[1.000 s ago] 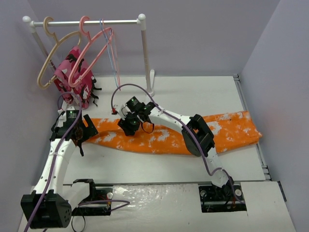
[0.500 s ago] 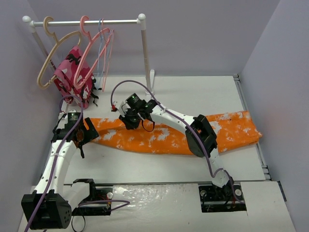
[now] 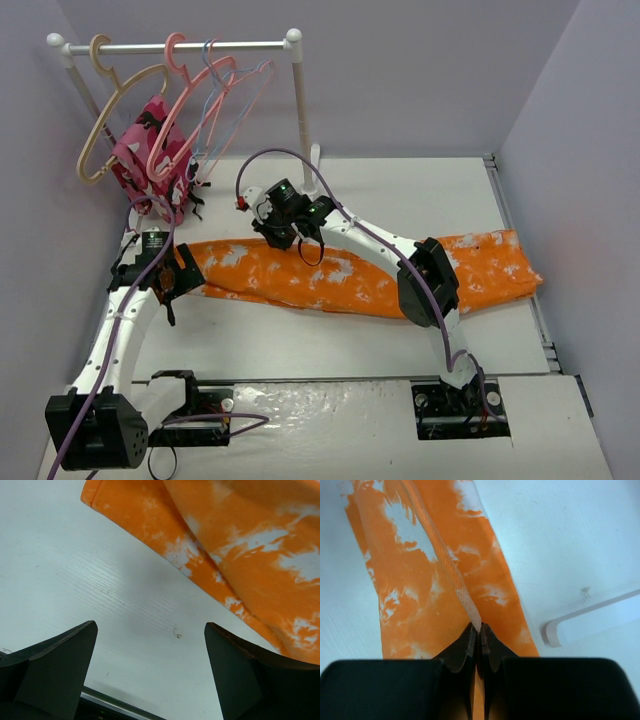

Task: Place the trousers on the hanger
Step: Fold the trousers at the center of the board.

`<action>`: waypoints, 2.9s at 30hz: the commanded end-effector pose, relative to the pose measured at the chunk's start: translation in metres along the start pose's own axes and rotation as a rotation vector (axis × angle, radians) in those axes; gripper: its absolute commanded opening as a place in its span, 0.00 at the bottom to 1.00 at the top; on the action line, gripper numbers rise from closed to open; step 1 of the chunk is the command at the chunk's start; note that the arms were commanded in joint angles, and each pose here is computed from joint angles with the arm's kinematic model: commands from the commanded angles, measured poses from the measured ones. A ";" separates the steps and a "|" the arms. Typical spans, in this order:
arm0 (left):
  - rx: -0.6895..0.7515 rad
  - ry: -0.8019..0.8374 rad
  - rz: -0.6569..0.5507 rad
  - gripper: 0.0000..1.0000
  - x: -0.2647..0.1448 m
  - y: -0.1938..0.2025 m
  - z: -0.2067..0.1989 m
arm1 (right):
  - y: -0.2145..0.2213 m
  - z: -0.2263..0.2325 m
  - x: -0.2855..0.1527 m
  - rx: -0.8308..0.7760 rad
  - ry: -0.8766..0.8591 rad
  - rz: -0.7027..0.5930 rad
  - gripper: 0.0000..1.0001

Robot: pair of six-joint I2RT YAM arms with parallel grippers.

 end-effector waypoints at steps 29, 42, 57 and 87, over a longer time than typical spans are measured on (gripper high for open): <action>-0.043 0.011 -0.174 0.80 0.103 -0.110 -0.022 | -0.014 -0.054 0.000 0.105 0.121 -0.083 0.52; -0.107 0.007 -0.132 0.73 0.142 -0.143 -0.035 | 0.002 -0.049 -0.106 0.199 0.294 -0.130 0.82; -0.086 -0.018 -0.044 0.63 0.172 -0.133 -0.038 | 0.085 -0.043 -0.180 0.372 0.453 -0.130 0.82; -0.123 -0.078 -0.254 0.00 0.033 -0.152 -0.006 | 0.140 -0.053 -0.213 0.536 0.624 -0.124 0.82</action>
Point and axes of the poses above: each gripper's point midway between its finger pads, its own x axis out along the fingers, its own z axis along the line the jaws close on, y = z × x, the point moved 5 cm from there along -x, back along the fingers, and after that the axes turned 2 degrees about x, right-handed, at the moved point
